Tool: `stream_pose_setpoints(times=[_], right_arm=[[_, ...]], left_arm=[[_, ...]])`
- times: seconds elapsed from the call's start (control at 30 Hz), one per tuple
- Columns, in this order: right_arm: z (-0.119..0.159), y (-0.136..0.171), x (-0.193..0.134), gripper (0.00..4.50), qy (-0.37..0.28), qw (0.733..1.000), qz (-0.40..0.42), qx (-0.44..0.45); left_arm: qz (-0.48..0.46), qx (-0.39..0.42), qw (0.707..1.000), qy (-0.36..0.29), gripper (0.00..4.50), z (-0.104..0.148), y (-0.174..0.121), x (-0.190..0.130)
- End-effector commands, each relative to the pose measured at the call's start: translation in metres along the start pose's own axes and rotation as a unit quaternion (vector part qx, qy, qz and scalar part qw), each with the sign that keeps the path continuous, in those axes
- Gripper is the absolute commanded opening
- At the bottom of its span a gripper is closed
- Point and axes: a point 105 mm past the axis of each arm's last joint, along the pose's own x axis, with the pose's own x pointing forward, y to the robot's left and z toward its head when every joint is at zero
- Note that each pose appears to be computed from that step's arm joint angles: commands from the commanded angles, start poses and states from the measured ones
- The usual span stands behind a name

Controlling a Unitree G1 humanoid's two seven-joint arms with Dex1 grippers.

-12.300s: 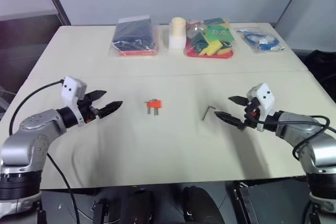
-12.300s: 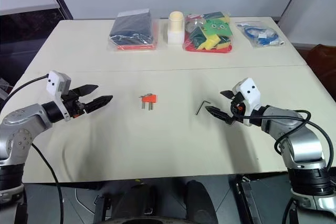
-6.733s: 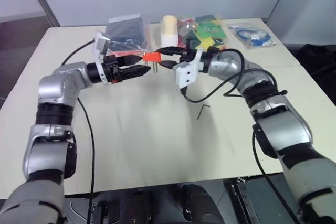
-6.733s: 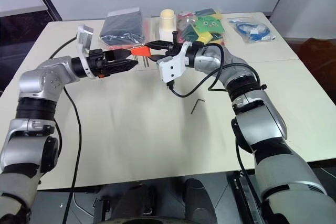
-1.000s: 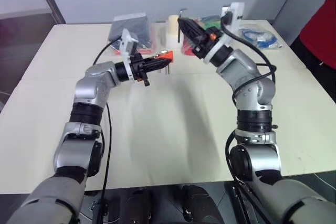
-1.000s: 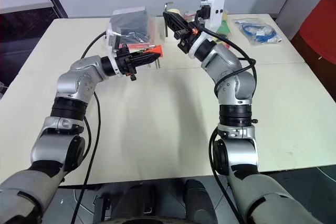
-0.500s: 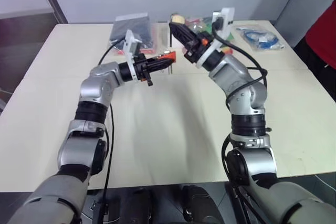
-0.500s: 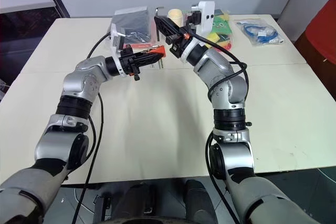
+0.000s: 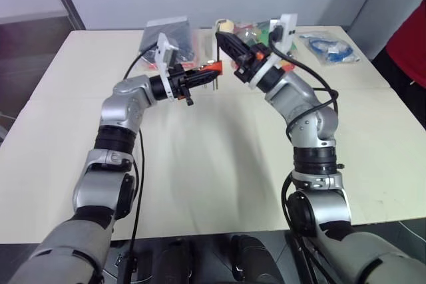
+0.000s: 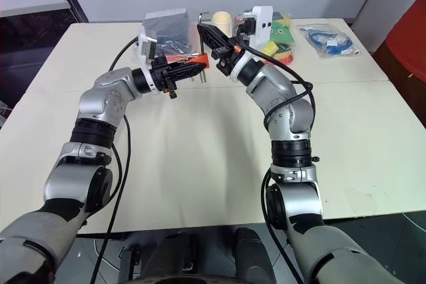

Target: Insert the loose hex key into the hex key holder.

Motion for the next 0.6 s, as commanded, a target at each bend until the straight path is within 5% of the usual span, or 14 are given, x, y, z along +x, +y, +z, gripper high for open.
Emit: stream_pose_setpoints(times=[0.03, 0.6], right_arm=[[0.0136, 0.0081, 0.0011, 0.02, -0.024, 0.999, 0.015, -0.019], [0.0095, -0.0004, 0.0001, 0.02, -0.022, 0.999, 0.004, -0.03]], left_arm=[[0.0, 0.029, 0.999, -0.024, 0.0, 0.0199, 0.0002, -0.0018], [-0.019, 0.023, 0.999, -0.027, 0.0, 0.0235, -0.0093, -0.0058]])
